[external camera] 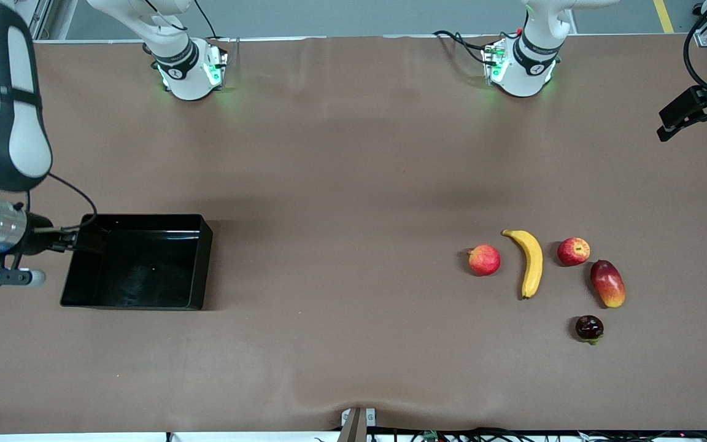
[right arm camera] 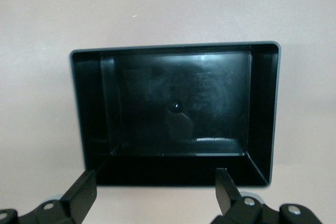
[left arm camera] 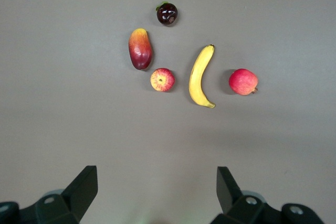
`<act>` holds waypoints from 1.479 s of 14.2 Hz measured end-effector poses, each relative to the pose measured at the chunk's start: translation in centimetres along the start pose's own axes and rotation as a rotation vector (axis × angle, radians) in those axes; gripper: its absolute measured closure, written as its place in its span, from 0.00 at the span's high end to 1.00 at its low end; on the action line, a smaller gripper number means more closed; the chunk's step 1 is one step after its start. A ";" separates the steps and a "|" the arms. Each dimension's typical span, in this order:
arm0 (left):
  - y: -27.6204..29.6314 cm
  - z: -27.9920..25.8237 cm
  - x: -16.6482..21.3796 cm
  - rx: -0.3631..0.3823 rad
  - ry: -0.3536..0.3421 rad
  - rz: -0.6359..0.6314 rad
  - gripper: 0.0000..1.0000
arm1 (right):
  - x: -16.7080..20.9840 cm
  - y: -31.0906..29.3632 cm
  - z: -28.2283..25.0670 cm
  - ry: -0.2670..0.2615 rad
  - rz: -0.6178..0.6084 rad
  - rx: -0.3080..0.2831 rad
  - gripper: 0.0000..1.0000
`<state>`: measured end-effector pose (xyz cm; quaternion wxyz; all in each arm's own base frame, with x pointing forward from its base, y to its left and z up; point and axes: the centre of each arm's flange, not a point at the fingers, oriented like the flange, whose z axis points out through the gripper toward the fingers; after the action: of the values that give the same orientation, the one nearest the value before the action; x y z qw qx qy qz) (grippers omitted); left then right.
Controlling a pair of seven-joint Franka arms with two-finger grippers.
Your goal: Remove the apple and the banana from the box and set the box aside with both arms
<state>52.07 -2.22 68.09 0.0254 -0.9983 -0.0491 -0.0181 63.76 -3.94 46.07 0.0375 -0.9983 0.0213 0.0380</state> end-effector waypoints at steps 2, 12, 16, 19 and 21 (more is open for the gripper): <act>0.0 0.0 0.0 0.000 0.000 0.000 1.00 | -1.6 -0.2 -3.2 0.016 0.002 0.002 1.00; -0.2 0.1 0.1 -0.017 -0.001 -0.006 1.00 | -10.7 -6.5 -13.7 -0.023 -0.017 -0.030 1.00; -0.2 0.2 0.3 -0.018 0.006 -0.006 1.00 | -11.2 -6.4 -14.6 -0.026 -0.019 -0.045 1.00; -0.2 0.2 0.3 -0.018 0.007 -0.006 1.00 | -11.4 -6.3 -15.0 -0.031 -0.016 -0.045 1.00; -0.2 0.2 0.3 -0.018 0.007 -0.006 1.00 | -11.5 -6.2 -15.0 -0.038 -0.014 -0.046 1.00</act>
<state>52.37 -2.02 67.89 0.0166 -0.9983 -0.0517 -0.0220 53.71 1.54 62.34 0.0154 -0.9982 0.0126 0.0573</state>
